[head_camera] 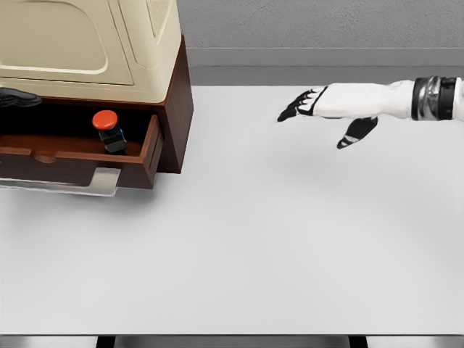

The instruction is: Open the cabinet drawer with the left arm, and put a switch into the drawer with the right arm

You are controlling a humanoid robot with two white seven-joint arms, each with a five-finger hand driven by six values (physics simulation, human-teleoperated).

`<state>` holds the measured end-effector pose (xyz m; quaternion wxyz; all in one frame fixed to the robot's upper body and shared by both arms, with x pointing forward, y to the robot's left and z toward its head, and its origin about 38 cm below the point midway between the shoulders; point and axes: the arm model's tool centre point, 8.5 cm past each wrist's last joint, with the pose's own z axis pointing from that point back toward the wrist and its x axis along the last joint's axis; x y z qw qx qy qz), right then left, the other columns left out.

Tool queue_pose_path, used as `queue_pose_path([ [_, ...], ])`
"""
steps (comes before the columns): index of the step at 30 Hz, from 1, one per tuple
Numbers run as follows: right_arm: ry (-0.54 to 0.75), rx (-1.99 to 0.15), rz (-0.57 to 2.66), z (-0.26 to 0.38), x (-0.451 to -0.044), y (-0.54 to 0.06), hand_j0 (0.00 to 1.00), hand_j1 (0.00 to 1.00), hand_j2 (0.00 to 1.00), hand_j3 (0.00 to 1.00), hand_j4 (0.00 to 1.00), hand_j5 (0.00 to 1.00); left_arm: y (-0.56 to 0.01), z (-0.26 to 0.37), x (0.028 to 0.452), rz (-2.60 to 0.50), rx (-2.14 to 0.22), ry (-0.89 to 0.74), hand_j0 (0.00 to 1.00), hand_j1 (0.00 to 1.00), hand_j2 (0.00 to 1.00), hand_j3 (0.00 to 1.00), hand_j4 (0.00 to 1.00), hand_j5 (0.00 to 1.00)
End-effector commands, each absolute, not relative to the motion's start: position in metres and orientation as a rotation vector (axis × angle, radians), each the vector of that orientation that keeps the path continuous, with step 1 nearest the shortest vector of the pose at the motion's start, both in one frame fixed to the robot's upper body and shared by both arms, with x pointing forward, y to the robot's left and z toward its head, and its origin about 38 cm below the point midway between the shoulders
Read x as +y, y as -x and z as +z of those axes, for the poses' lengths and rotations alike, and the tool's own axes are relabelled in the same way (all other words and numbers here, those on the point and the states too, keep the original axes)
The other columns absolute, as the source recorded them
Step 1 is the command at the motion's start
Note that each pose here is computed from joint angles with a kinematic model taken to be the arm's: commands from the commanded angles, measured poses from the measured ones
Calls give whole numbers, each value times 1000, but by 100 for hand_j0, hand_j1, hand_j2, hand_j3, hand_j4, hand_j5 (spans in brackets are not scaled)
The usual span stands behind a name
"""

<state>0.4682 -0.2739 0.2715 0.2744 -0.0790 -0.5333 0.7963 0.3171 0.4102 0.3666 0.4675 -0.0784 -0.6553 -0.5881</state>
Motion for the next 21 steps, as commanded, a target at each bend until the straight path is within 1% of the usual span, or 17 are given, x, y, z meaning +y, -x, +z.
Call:
queue_pose_path([
  [1, 298, -1424, 2091, 291, -307, -467, 100, 100, 100, 100, 100, 100, -325, 359, 396, -1432, -1643, 257, 100, 100, 100, 100, 100, 100],
  [4, 288, -1430, 2090, 288, -304, -467, 100, 100, 100, 100, 100, 100, -333, 352, 380, -1433, -1678, 319, 100, 100, 100, 100, 100, 100],
  [7, 277, -1421, 2087, 283, -305, -466, 100, 100, 100, 100, 100, 100, -346, 338, 349, -1428, -1734, 440, 100, 100, 100, 100, 100, 100],
  [11, 273, -1423, 2087, 282, -304, -466, 100, 100, 100, 100, 100, 100, -357, 333, 313, -1434, -1808, 559, 100, 100, 100, 100, 100, 100],
  [17, 268, -1422, 2088, 281, -303, -466, 100, 100, 100, 100, 100, 100, -364, 332, 281, -1444, -1865, 658, 100, 100, 100, 100, 100, 100],
  [21, 260, -1412, 2085, 276, -304, -464, 100, 100, 100, 100, 100, 100, -366, 331, 271, -1442, -1880, 694, 100, 100, 100, 100, 100, 100],
])
